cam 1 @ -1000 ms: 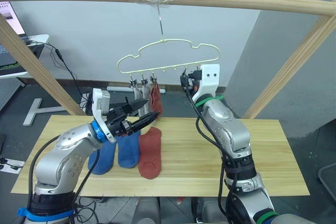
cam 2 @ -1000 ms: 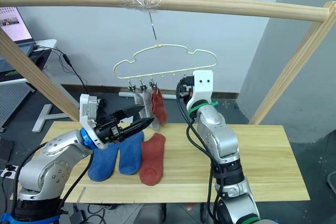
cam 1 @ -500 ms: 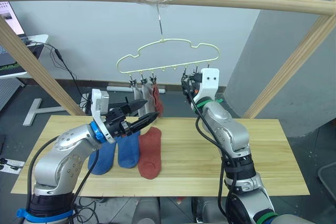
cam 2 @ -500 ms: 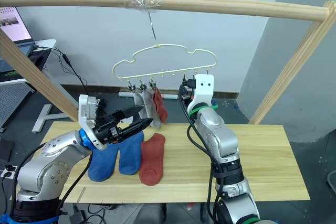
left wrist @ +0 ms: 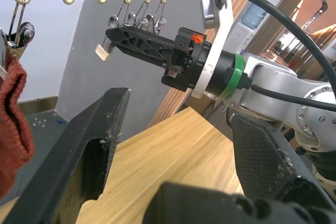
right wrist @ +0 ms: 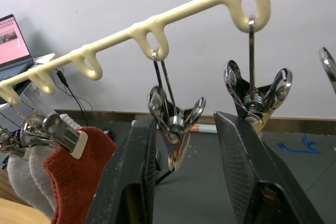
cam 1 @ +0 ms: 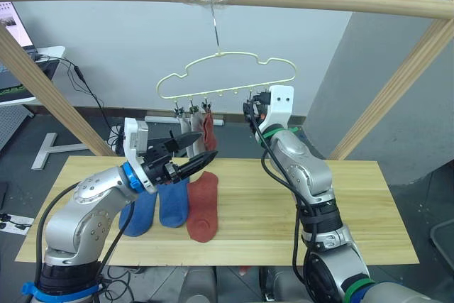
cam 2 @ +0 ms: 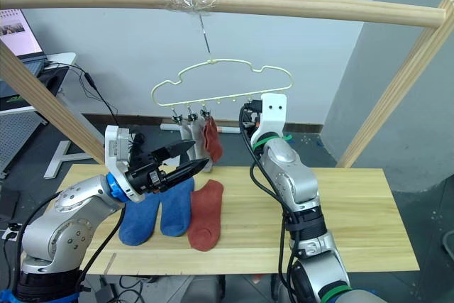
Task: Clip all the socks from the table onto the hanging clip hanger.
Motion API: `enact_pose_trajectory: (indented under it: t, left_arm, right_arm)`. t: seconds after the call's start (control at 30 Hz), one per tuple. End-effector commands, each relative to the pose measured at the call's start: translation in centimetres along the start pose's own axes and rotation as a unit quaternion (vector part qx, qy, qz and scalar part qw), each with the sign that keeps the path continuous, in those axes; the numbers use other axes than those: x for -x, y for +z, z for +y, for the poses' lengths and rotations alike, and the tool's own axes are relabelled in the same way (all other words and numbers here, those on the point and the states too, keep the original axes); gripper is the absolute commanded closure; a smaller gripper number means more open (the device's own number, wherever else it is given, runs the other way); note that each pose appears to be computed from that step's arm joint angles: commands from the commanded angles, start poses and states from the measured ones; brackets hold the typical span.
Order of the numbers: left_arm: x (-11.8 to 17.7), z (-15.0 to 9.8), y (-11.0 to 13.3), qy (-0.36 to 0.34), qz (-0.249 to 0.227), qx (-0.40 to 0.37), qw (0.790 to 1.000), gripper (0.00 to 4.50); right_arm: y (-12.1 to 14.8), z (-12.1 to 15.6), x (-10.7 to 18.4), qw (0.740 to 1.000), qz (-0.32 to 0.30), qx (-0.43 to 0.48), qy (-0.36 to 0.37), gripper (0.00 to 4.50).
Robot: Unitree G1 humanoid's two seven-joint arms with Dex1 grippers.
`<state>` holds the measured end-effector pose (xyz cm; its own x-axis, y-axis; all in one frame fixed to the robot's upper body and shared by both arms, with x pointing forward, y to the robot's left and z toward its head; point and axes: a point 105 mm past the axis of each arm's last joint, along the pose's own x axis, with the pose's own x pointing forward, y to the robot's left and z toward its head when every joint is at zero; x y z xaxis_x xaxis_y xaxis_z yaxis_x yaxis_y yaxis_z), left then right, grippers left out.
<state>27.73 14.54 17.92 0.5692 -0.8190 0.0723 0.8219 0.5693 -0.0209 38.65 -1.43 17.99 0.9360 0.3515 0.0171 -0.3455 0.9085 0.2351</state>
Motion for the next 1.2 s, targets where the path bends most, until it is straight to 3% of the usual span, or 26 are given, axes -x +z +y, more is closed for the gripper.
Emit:
enact_pose_trajectory:
  t: [0.03, 0.4, 1.2]
  left_arm:
    - [-0.3, -0.5, 1.5, -0.009, -0.017, -0.020, 1.000, 0.97]
    - [-0.4, -0.7, 2.7, -0.008, -0.045, -0.039, 0.998, 0.97]
    - [0.3, -0.3, 2.5, 0.001, -0.055, -0.037, 0.998, 0.97]
  right_arm:
    - [3.2, 4.6, -0.5, 0.997, -0.049, -0.028, 0.060, 2.71]
    - [3.3, 5.5, -0.8, 0.996, -0.052, -0.030, 0.072, 2.71]
    - [3.5, 5.1, -0.9, 0.996, -0.059, -0.025, 0.067, 2.71]
